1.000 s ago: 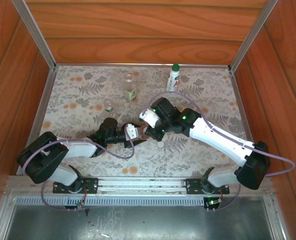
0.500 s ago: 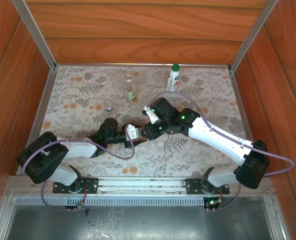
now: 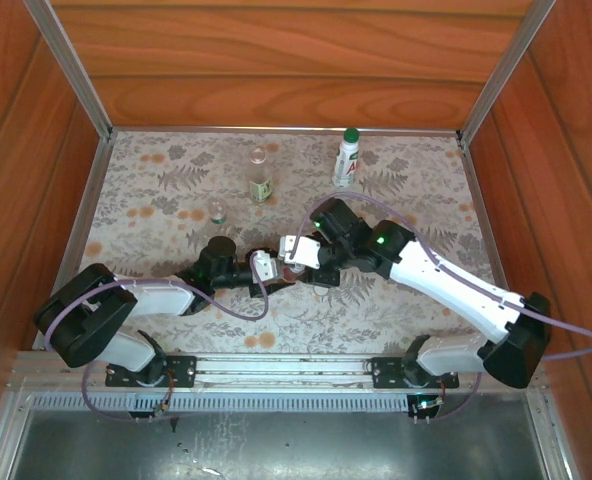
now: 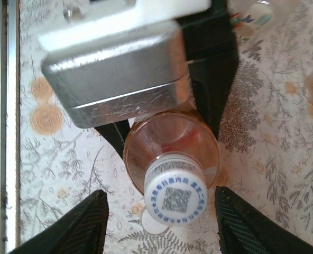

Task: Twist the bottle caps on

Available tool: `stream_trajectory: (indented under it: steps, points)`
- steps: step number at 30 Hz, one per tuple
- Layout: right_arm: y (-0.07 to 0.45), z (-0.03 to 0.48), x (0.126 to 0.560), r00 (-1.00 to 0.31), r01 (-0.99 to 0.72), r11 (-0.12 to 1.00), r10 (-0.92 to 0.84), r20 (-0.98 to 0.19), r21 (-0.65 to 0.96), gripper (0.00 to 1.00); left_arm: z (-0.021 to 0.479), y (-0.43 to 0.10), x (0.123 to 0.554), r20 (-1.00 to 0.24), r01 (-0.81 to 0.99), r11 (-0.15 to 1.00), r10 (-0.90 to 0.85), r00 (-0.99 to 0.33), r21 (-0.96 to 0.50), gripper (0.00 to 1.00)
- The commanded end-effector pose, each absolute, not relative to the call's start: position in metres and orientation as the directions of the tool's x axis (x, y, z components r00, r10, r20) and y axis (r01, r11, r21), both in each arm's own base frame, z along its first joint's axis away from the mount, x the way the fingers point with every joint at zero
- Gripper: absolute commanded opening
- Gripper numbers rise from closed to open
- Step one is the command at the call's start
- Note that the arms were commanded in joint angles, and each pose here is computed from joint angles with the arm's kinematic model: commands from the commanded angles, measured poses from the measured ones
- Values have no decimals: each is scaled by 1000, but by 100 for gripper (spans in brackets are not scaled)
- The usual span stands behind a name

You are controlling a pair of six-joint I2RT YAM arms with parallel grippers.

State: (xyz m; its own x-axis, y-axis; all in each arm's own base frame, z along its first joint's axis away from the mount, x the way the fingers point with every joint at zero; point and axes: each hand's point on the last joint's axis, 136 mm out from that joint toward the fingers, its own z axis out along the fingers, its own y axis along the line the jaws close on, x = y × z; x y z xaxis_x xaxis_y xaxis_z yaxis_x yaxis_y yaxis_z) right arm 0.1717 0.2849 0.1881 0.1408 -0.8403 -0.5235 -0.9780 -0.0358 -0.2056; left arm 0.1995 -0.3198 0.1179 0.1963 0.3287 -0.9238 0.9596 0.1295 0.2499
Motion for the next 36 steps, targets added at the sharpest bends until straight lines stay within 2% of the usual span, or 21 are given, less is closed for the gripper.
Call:
stream_trajectory:
  steps: [1,4,9,11,12,13,14,17,22,32,36]
  points:
    - [289,187,167,231,-966,-134,-830,-507,-219,49,128,-322,193,-924,954,100,294,244,284,62]
    - [292,187,167,224,-969,-131,-826,-517,-210,41,127,-322,193,-924,954,99,296,242,282,62]
    - [296,192,164,211,-973,-120,-809,-548,-198,35,127,-323,193,-925,956,94,296,241,279,62]
    - [296,190,164,204,-974,-114,-810,-549,-194,27,127,-323,193,-925,956,93,294,242,280,61]
    - [295,189,163,199,-976,-112,-812,-548,-188,20,127,-323,193,-925,956,93,294,242,279,62]
    - [294,189,163,197,-976,-111,-815,-545,-187,18,127,-323,193,-925,956,94,295,241,279,62]
    - [293,188,163,194,-977,-109,-817,-542,-185,18,127,-323,192,-925,955,94,294,242,280,62]
    - [293,192,163,177,-978,-80,-806,-564,-193,18,129,-321,193,-928,956,105,292,233,274,72]
    - [299,205,160,129,-986,-25,-733,-668,-163,16,138,-320,195,-938,957,138,276,209,254,82]
    - [293,215,165,15,-989,99,-665,-747,-109,14,138,-316,198,-936,951,164,285,209,262,77]
    - [292,217,163,1,-989,110,-653,-758,-96,15,138,-317,197,-936,952,158,281,210,261,65]
